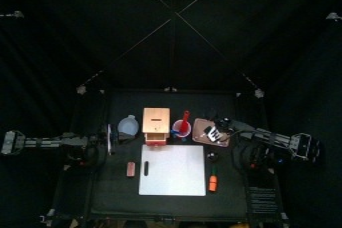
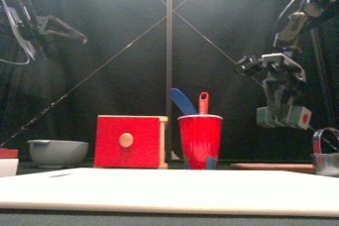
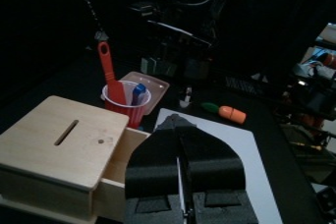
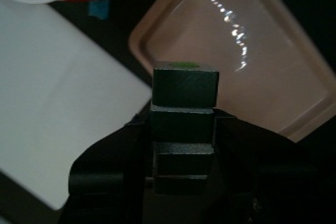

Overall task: Place sushi on board then cut the sushi with the knife then place the pieces on the plate
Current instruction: Place the sushi on the board

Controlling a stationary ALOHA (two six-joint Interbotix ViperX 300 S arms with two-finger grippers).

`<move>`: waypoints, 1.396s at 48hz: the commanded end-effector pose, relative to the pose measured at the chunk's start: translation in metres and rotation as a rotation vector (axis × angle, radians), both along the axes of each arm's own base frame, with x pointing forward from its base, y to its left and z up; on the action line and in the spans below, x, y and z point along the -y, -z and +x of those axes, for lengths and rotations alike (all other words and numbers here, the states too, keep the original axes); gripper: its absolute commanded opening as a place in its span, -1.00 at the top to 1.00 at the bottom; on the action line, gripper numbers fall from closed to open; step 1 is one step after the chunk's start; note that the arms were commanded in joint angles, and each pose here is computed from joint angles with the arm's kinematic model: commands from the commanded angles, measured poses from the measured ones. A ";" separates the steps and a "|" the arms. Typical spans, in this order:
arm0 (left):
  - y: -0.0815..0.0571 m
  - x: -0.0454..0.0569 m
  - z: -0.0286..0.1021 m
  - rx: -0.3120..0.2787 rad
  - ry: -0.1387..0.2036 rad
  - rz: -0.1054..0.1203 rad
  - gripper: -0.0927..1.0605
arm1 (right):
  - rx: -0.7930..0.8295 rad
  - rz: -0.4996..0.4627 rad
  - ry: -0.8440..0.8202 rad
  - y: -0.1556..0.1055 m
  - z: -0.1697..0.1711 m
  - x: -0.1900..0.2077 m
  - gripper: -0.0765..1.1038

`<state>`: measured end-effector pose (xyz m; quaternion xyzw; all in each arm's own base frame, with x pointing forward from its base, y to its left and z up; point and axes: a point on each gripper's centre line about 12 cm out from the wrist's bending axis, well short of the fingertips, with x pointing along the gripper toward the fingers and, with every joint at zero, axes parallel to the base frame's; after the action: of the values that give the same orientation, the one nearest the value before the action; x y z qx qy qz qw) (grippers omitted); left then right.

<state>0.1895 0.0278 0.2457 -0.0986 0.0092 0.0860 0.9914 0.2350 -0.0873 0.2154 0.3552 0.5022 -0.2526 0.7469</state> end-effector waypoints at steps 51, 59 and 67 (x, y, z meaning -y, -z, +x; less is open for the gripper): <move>-0.007 -0.012 -0.002 0.063 -0.069 0.036 0.65 | 0.050 0.110 0.372 0.038 0.168 -0.165 -0.15; 0.000 -0.014 -0.005 0.041 -0.069 0.088 0.65 | 0.026 0.102 0.412 0.054 0.190 -0.157 -0.15; 0.004 -0.014 -0.007 0.046 -0.072 0.096 0.65 | 0.006 0.087 0.454 0.054 0.197 -0.144 -0.16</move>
<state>0.1820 0.0405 0.2367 -0.0573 -0.0092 0.1181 0.9913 0.4227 0.0646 0.1425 0.4771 0.4362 -0.3938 0.6534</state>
